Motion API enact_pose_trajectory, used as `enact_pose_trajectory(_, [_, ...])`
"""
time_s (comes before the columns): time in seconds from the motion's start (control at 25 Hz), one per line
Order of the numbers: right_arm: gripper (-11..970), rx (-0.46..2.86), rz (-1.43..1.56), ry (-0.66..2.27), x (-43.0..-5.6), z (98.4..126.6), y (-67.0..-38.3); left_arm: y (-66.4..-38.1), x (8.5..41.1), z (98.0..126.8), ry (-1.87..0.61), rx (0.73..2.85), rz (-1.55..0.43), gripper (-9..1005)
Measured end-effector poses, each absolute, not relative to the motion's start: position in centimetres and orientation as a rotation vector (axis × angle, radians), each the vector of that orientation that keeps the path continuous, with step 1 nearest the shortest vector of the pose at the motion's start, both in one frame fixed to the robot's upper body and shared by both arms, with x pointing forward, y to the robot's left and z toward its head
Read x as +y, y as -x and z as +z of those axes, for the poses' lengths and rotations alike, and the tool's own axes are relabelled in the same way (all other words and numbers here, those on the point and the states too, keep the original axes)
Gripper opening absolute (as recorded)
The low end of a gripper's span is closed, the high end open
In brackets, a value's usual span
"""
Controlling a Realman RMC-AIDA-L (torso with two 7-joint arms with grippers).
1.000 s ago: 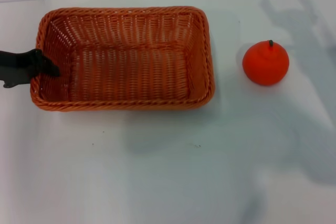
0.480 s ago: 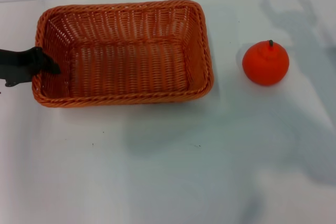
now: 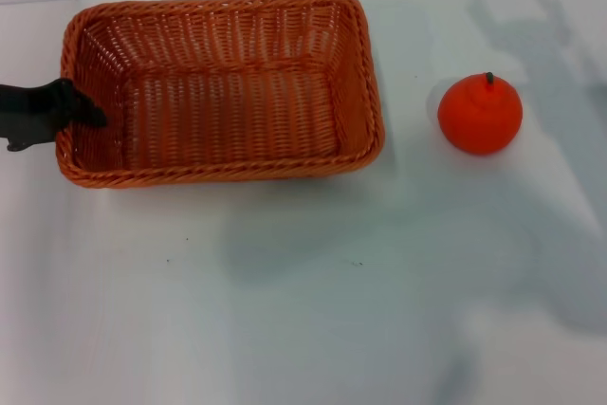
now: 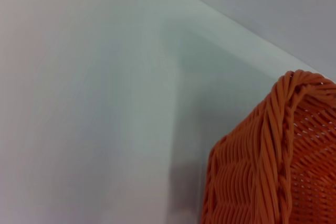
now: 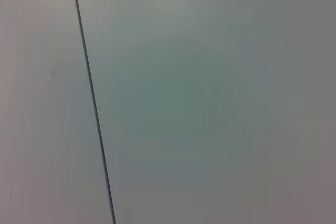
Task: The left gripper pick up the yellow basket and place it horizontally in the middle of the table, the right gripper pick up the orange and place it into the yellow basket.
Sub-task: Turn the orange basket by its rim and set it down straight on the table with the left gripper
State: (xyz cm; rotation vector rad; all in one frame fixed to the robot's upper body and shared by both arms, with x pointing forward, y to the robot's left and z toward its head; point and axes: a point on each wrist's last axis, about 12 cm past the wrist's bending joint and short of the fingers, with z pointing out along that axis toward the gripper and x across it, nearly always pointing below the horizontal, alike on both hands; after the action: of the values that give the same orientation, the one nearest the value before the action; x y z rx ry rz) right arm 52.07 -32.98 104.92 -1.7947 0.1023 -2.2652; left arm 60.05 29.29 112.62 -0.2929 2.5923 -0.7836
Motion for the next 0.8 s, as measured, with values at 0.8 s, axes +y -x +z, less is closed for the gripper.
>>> enact_pose_trajectory(0.8, [941, 0.084, -2.263, 1.788, -32.81, 104.95, -52.01, -60.22, 28.94, 112.71, 0.273, 2.588, -0.791, 262])
